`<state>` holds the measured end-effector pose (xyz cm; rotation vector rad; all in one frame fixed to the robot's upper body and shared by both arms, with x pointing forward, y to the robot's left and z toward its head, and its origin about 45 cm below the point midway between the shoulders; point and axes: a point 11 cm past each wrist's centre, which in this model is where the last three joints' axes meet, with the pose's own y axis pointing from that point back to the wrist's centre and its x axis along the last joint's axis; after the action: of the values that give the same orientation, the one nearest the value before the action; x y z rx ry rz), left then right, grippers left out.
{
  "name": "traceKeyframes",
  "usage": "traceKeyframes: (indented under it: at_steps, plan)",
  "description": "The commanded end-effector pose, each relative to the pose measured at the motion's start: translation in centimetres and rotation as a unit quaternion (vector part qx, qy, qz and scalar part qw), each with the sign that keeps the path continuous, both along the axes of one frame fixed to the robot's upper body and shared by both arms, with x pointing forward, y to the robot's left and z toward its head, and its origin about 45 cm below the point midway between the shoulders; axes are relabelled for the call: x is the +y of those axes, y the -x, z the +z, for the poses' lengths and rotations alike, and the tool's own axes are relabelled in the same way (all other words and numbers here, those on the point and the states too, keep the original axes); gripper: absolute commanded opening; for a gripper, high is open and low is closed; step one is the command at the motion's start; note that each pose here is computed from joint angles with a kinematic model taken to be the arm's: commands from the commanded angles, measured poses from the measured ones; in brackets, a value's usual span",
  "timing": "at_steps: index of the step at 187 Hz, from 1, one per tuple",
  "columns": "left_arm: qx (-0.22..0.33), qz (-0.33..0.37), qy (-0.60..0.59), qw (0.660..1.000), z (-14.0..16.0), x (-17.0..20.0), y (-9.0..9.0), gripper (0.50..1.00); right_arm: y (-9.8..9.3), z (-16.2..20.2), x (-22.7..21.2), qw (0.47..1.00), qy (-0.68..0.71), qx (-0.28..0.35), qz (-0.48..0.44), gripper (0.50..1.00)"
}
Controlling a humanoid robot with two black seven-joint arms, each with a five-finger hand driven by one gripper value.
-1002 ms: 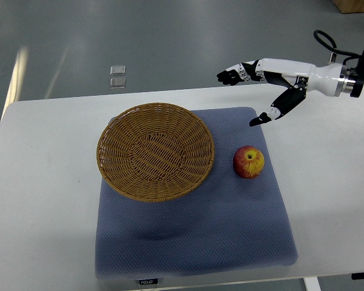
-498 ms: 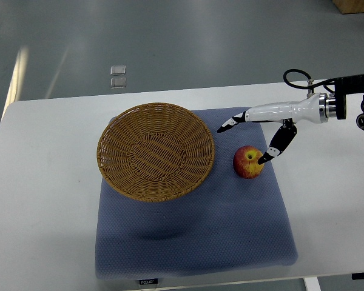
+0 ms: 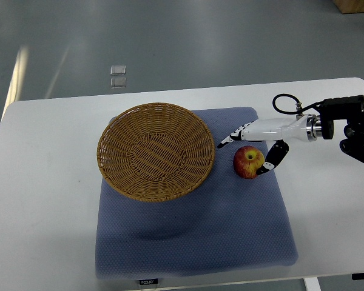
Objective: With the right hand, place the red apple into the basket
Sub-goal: 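Lower the open right hand around the red apple, then close the right hand fingers around the apple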
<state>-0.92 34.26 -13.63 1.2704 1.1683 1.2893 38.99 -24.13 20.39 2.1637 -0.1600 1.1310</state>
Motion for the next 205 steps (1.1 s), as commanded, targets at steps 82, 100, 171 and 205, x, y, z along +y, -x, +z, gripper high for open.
traceKeyframes:
  at_steps: [82,100,171,205]
  plan:
    - [0.0,0.0,0.0,1.0,0.0,0.0,0.0,1.0,0.3,-1.7,0.1,1.0,0.017,-0.014,0.009,0.911]
    - [0.0,0.0,0.001,1.0,0.0,0.0,0.0,1.0,0.3,-1.8,0.1,1.0,0.019,-0.014,0.01,0.901]
    - [0.0,0.0,0.0,1.0,0.0,0.0,0.0,1.0,0.3,-1.8,0.0,1.0,0.022,-0.013,0.01,0.764]
    - [0.0,0.0,0.0,1.0,0.0,0.0,0.0,1.0,0.3,-1.8,-0.1,1.0,0.022,-0.013,0.01,0.727]
